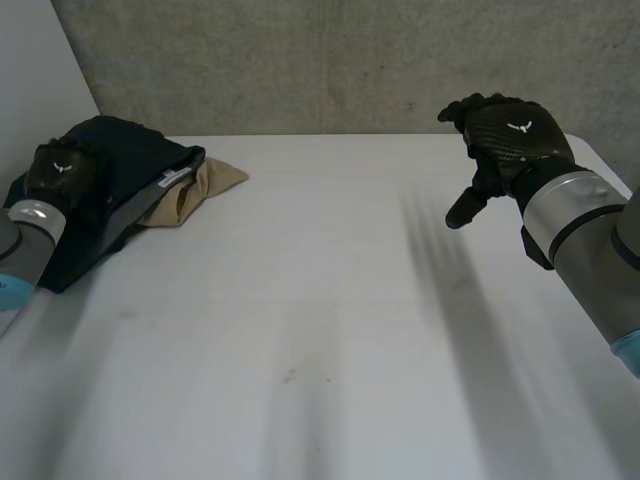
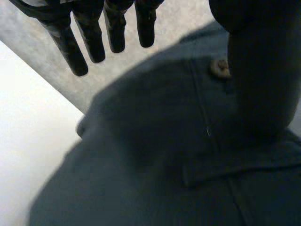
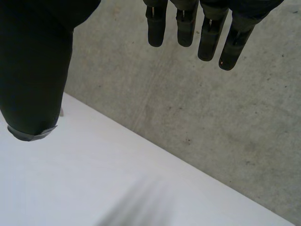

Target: Fold the laundry.

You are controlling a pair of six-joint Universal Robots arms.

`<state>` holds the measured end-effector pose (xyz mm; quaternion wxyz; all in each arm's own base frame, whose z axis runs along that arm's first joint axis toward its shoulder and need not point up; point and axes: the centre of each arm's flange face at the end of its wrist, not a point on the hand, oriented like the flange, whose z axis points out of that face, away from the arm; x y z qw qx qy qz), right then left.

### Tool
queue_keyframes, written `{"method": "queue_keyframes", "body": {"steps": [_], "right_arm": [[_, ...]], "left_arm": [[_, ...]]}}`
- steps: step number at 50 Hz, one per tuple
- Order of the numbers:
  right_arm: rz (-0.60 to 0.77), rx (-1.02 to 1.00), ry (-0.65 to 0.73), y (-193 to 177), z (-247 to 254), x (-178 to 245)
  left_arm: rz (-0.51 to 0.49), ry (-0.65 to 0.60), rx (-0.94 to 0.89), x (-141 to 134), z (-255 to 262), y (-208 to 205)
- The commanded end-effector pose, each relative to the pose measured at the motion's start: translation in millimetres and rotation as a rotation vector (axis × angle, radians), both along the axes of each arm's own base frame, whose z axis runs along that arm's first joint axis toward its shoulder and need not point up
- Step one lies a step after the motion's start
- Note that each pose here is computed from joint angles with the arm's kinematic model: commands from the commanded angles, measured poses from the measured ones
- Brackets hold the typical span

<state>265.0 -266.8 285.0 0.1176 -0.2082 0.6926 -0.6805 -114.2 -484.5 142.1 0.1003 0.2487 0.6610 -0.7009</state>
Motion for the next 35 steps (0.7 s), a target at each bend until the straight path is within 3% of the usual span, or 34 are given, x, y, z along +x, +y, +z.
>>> {"method": "queue_keyframes", "body": {"steps": [1, 9, 13, 16, 19, 21, 24, 28, 35], "right_arm": [[-0.001, 0.003, 0.032, -2, -6, 0], [-0.001, 0.014, 0.041, -3, -11, 1], [-0.001, 0.012, 0.040, -4, -10, 1], [-0.001, 0.011, 0.039, -3, -10, 1], [0.000, 0.011, 0.039, -3, -10, 1], [0.000, 0.008, 0.038, -3, -9, 1], [0.000, 0.000, 0.034, -3, -5, 1], [-0.006, -0.016, 0.028, -4, 0, -1], [-0.019, -0.063, 0.007, -1, 18, -7]], "left_arm": [[-0.028, -0.003, 0.027, 3, -30, -13], [-0.002, -0.002, 0.072, 6, -42, -17], [0.066, -0.026, -0.005, -2, -5, -8], [0.092, -0.019, -0.182, -20, 49, 6], [0.034, 0.019, -0.312, -53, 88, 32], [-0.047, 0.065, -0.349, -86, 113, 62], [-0.128, 0.115, -0.359, -114, 136, 96], [-0.260, 0.197, -0.295, -151, 153, 150], [-0.527, 0.303, -0.035, -224, 129, 243]]}}
